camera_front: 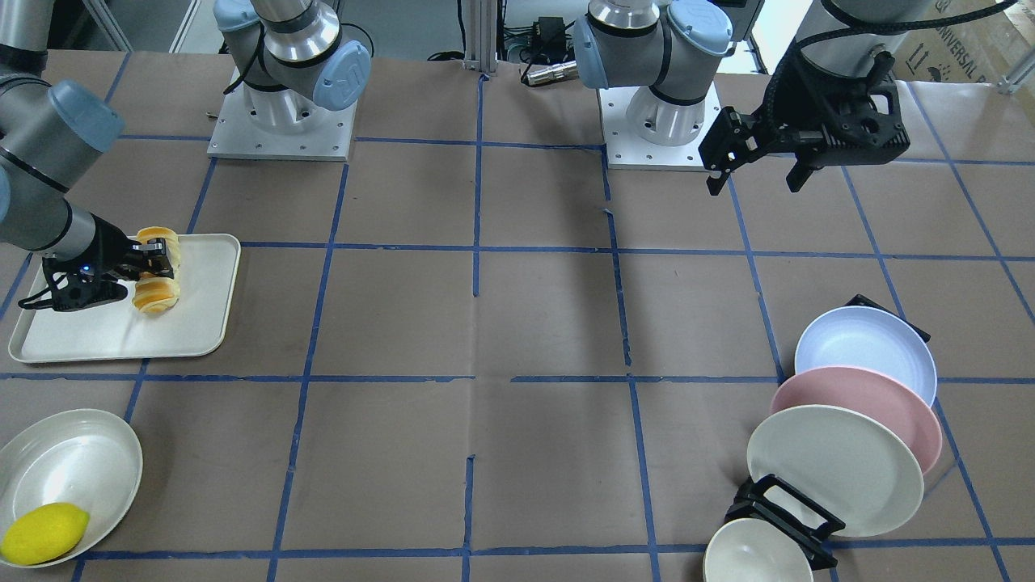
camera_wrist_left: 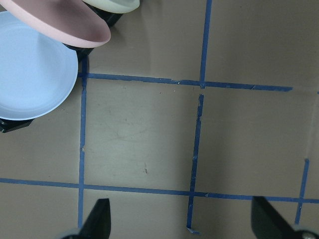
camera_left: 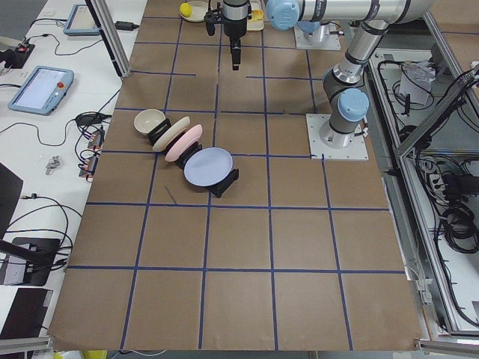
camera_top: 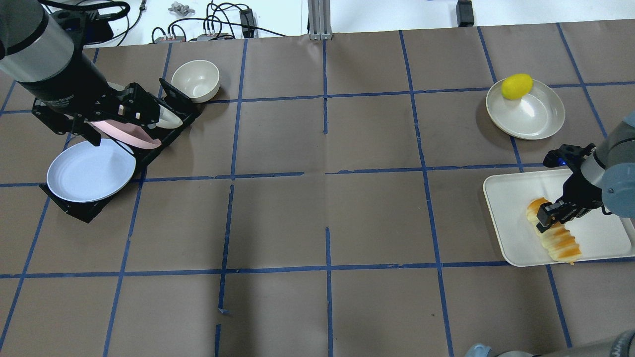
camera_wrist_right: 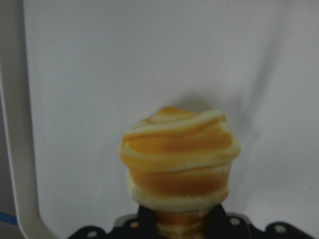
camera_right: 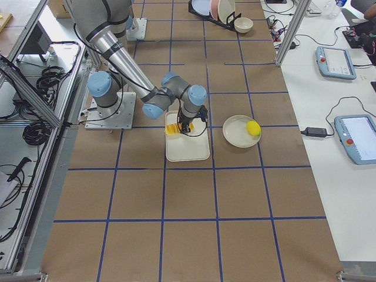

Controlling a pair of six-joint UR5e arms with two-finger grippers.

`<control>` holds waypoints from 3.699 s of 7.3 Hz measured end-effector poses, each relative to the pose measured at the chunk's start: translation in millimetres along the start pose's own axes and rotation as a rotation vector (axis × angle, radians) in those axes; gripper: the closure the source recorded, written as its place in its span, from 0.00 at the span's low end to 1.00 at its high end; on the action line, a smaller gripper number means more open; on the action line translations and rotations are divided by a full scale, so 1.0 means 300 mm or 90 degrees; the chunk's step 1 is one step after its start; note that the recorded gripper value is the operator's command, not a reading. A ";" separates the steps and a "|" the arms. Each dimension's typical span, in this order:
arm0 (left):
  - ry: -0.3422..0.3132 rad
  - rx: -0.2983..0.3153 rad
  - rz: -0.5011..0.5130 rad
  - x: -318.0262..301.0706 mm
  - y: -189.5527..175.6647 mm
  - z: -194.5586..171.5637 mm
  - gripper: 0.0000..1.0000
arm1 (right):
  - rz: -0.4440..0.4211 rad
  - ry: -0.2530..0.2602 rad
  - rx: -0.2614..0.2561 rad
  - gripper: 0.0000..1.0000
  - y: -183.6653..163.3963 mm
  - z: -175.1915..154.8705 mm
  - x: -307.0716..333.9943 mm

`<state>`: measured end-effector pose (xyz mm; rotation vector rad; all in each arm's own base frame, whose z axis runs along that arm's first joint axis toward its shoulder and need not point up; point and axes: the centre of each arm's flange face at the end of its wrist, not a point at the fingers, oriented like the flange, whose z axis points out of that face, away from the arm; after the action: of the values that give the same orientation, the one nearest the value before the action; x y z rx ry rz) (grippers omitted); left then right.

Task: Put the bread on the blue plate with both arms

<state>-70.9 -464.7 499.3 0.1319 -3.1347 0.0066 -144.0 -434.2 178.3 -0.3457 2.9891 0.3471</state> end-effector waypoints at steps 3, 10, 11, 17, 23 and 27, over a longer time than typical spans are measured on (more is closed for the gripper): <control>0.001 -0.003 -0.002 -0.006 0.000 0.008 0.00 | 0.006 0.017 0.007 0.95 0.050 -0.122 -0.050; -0.001 -0.025 -0.016 -0.097 -0.022 0.011 0.00 | -0.003 0.067 0.052 0.95 0.122 -0.605 -0.233; 0.002 -0.032 -0.019 -0.200 -0.051 0.021 0.00 | -0.005 0.072 0.052 0.95 0.104 -0.668 -0.276; 0.049 -0.088 0.034 -0.848 -0.238 0.213 0.00 | 0.041 0.081 0.053 0.94 0.049 -0.886 -0.507; 0.104 -0.094 0.101 -1.203 -0.394 0.406 0.00 | 0.020 0.040 0.073 0.94 0.017 -0.996 -0.835; 0.121 -0.100 0.105 -1.229 -0.423 0.470 0.00 | 0.018 0.019 0.090 0.94 0.010 -1.023 -0.957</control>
<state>306.7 -560.6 357.2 -0.1199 -2.9323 -0.2126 107.2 -443.6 515.1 -0.2965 3.0290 0.1337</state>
